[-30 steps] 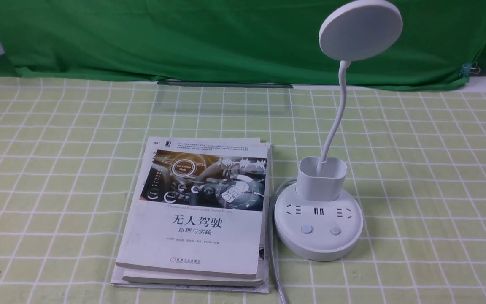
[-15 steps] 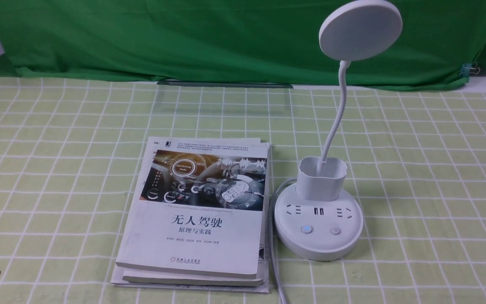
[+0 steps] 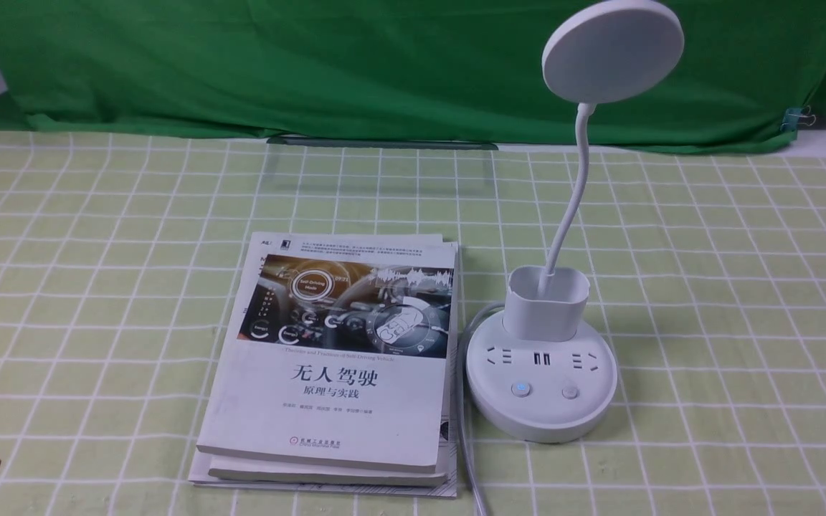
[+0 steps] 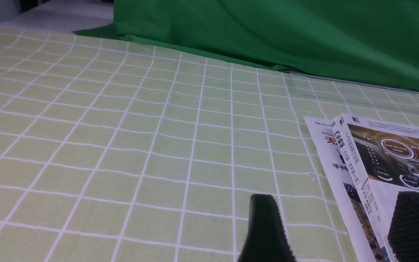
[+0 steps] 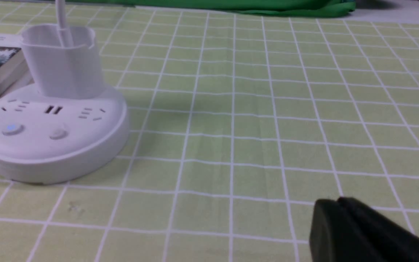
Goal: Turn off the desk lamp on the green coffee tablecloth by hand.
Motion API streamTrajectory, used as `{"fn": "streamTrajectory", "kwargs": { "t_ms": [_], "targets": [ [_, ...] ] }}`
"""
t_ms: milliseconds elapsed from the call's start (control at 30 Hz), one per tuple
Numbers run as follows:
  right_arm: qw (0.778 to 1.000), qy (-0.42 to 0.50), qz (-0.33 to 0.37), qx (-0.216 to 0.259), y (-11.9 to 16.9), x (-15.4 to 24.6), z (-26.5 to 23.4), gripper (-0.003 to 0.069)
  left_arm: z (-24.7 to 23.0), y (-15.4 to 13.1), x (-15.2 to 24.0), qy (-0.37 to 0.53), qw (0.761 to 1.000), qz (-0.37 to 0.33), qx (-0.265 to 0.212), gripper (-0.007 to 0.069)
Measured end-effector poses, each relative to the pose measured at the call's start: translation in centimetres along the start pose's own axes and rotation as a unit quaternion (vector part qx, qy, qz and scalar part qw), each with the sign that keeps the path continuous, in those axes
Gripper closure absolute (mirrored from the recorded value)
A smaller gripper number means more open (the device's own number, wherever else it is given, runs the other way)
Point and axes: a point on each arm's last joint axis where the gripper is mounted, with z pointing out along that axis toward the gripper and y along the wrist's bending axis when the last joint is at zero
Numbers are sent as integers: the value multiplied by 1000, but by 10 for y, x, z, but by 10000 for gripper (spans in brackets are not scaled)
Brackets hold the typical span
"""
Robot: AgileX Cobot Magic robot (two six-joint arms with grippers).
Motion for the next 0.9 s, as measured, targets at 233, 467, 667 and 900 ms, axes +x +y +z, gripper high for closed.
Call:
{"fn": "streamTrajectory", "kwargs": {
  "t_ms": [233, 467, 667, 900],
  "targets": [
    [1000, 0, 0, 0, 0, 0, 0, 568, 0, 0, 0, 0, 1000, 0, 0, 215],
    [1000, 0, 0, 0, 0, 0, 0, 557, 0, 0, 0, 0, 1000, 0, 0, 215],
    [1000, 0, 0, 0, 0, 0, 0, 547, 0, 0, 0, 0, 1000, 0, 0, 215],
    [1000, 0, 0, 0, 0, 0, 0, 533, 0, 0, 0, 0, 1000, 0, 0, 215]
  ]
}}
